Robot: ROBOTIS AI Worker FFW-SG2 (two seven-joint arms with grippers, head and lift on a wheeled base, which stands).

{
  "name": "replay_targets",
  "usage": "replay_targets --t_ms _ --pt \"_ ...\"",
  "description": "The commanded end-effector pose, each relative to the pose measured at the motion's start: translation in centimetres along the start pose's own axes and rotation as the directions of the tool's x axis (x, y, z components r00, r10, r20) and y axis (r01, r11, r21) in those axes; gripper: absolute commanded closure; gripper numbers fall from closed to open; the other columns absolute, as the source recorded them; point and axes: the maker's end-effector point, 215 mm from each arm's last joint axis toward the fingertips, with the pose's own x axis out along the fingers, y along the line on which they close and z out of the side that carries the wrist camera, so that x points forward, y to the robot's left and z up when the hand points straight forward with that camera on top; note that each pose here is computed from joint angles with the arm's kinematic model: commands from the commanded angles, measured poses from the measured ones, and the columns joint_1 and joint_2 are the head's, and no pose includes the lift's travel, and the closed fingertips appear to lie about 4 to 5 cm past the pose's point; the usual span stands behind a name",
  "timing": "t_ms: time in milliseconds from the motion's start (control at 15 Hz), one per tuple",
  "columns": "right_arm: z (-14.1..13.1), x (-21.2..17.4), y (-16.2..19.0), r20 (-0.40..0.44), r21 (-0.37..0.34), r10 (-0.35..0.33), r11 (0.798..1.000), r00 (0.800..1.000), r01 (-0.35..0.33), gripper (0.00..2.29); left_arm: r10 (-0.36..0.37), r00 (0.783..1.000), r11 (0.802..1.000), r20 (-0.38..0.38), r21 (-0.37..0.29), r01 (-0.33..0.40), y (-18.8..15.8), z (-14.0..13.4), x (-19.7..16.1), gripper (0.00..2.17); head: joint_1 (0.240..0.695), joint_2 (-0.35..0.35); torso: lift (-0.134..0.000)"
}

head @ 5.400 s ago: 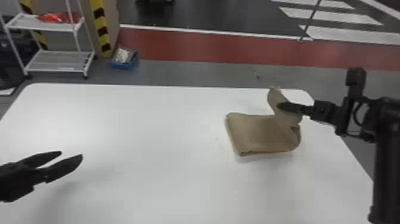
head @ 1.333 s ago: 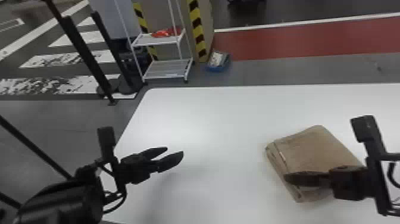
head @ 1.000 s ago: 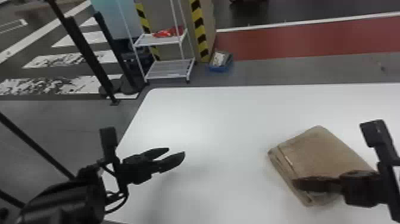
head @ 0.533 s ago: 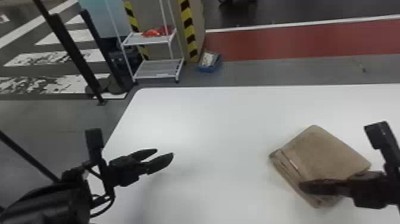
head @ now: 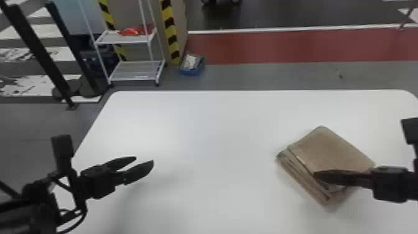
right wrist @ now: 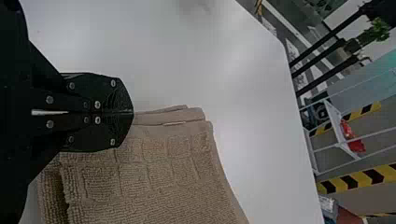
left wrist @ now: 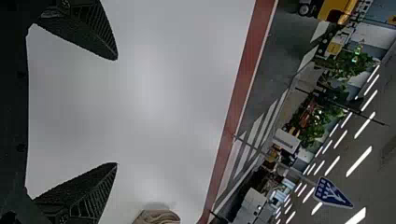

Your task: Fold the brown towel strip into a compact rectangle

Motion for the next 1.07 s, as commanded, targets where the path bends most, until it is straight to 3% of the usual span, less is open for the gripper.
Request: replay_targets --t_ms 0,133,333,533,667,1000 --pt "2.1 -3.1 0.0 0.097 0.049 0.009 0.999 0.995 -0.014 2.04 -0.001 1.000 1.000 0.002 0.000 0.001 -0.1 0.0 0.0 0.07 0.695 0.102 -0.120" --pt "2.9 -6.1 -2.1 0.142 0.095 -0.047 0.995 0.989 0.034 2.04 0.001 1.000 1.000 0.002 0.001 -0.001 0.0 0.1 0.0 0.07 0.695 0.088 -0.120" --pt "0.5 -10.0 -7.4 0.075 0.146 -0.192 0.973 0.979 0.179 2.04 -0.001 1.000 1.000 0.005 0.005 0.001 -0.1 0.3 -0.1 0.07 0.695 0.019 -0.120" --pt "-1.6 -12.2 -11.0 0.019 0.213 -0.270 0.942 0.963 0.260 2.04 -0.010 1.000 1.000 0.000 0.010 0.010 -0.5 0.3 0.3 0.07 0.695 -0.050 -0.120" --pt "-1.6 -11.9 -12.4 0.008 0.226 -0.293 0.932 0.956 0.284 2.04 -0.011 1.000 1.000 -0.004 0.010 0.011 -0.5 0.2 0.4 0.07 0.695 -0.103 -0.120" --pt "0.3 -8.9 -16.2 -0.067 0.218 -0.374 0.899 0.925 0.380 2.04 -0.005 1.000 1.000 -0.001 0.011 0.005 -0.4 0.3 0.0 0.07 0.695 -0.135 -0.120"
